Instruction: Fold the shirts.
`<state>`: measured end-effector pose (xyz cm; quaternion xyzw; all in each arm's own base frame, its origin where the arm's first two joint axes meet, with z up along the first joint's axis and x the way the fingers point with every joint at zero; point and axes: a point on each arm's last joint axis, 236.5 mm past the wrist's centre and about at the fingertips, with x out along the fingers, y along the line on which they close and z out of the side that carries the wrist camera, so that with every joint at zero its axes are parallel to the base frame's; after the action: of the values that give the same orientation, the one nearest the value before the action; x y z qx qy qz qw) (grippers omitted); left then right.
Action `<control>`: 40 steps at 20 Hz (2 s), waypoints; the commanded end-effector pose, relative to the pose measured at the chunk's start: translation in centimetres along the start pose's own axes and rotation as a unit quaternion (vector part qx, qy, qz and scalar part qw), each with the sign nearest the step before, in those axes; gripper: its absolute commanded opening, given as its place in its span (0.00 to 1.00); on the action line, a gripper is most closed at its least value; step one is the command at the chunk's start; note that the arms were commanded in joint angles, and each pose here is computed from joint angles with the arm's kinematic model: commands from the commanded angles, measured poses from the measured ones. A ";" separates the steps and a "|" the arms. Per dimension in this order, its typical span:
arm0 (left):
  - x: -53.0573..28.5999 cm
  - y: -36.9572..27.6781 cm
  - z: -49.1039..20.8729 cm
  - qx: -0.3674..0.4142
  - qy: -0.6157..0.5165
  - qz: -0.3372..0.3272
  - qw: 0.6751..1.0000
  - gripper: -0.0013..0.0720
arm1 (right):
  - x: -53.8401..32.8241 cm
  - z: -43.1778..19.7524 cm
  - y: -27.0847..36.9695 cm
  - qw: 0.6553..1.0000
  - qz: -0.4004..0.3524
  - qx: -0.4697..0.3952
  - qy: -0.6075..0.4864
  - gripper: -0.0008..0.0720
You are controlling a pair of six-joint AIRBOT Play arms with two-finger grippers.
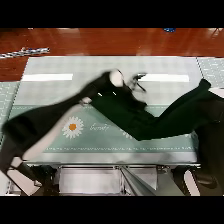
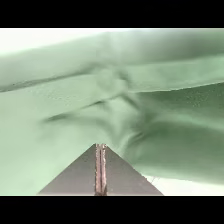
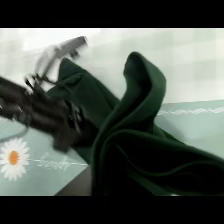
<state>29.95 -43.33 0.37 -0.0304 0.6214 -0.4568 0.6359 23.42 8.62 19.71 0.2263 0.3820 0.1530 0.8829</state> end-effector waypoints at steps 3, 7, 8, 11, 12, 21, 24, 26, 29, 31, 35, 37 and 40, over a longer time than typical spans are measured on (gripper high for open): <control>-20.8 8.2 0.5 -0.041 -0.143 0.124 0.981 0.06 | 2.9 3.4 3.6 0.992 0.123 0.017 -0.007 0.04; -31.9 11.1 -5.8 -0.095 -0.244 0.197 0.945 0.06 | 9.8 3.4 6.2 0.985 0.166 0.013 0.033 0.04; -33.3 11.3 -7.7 -0.106 -0.261 0.208 0.937 0.06 | 12.2 2.6 7.2 0.983 0.174 0.010 0.050 0.04; -34.0 11.7 -12.5 -0.142 -0.291 0.227 0.919 0.06 | 19.8 -0.2 9.9 0.978 0.178 0.007 0.105 0.04; -33.4 12.0 -13.8 -0.153 -0.293 0.228 0.916 0.06 | 22.0 -1.0 10.6 0.977 0.177 0.005 0.122 0.04; -25.4 11.4 -19.3 -0.203 -0.271 0.170 0.926 0.06 | 34.7 -3.9 10.8 0.966 0.159 0.025 0.201 0.04; -25.1 12.4 -19.1 -0.208 -0.283 0.174 0.920 0.06 | 35.2 -5.1 10.9 0.959 0.166 0.044 0.224 0.42; -25.2 12.9 -18.4 -0.213 -0.298 0.171 0.914 0.06 | 34.0 -6.6 11.6 0.947 0.186 0.030 0.259 0.59; -28.1 12.0 -15.2 -0.189 -0.364 0.164 0.897 0.06 | 30.5 -6.0 10.9 0.932 0.204 0.029 0.298 0.59; -32.4 11.0 -13.4 -0.166 -0.414 0.181 0.876 0.06 | 26.5 -3.1 9.6 0.933 0.207 0.023 0.293 0.58; -37.7 9.6 -12.4 -0.146 -0.465 0.204 0.849 0.06 | 16.6 3.6 1.3 0.979 0.042 -0.051 0.194 0.58; -36.4 9.8 -12.9 -0.154 -0.445 0.197 0.860 0.06 | 11.5 4.5 -6.0 0.983 -0.126 -0.053 0.124 0.58; -32.7 11.4 -14.7 -0.185 -0.400 0.183 0.879 0.06 | 7.0 1.0 -13.8 0.965 -0.261 0.027 0.031 0.58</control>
<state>31.20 -8.55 17.26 -0.2085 0.3499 -0.1582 0.8995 33.68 9.02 10.51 0.1443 0.5132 0.1015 0.8399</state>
